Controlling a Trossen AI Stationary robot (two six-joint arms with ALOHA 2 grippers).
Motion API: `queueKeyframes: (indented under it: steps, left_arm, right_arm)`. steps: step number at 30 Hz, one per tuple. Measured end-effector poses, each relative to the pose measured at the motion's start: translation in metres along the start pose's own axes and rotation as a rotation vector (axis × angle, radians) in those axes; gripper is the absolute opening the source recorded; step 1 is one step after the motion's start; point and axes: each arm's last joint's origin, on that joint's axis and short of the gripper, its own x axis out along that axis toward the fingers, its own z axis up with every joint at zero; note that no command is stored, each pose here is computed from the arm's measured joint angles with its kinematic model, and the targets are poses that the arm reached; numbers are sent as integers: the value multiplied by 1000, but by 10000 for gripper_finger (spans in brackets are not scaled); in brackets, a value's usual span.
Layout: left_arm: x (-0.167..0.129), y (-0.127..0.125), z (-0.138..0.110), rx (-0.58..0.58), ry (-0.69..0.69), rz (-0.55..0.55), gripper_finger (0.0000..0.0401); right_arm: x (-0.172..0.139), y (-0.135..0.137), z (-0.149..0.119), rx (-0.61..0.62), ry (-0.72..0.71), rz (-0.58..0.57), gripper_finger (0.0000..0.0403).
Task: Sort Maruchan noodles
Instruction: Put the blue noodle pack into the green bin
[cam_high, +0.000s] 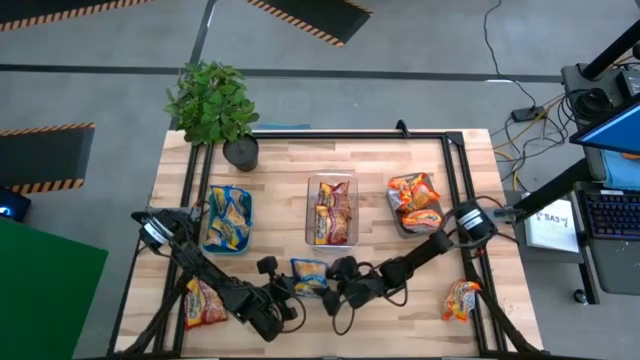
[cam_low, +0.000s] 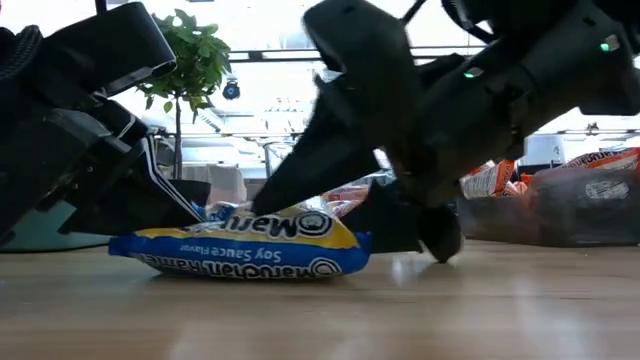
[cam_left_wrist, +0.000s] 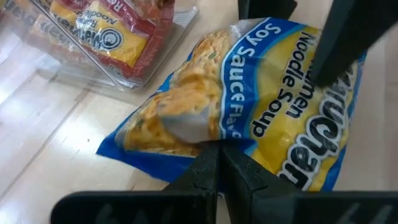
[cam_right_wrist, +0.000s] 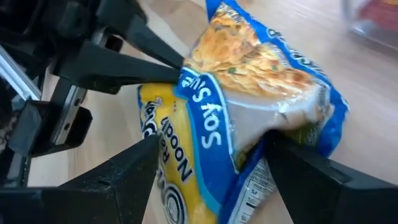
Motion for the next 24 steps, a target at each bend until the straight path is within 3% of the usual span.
queueKeyframes:
  steps: [9,24]
  left_arm:
    - [1,0,-1,-12,-9,-11,0]
    - [0,-2,-1,3,-15,-18,0]
  right_arm:
    - [9,11,10,-55,-14,23,261]
    - [9,9,13,-107,-17,6,59]
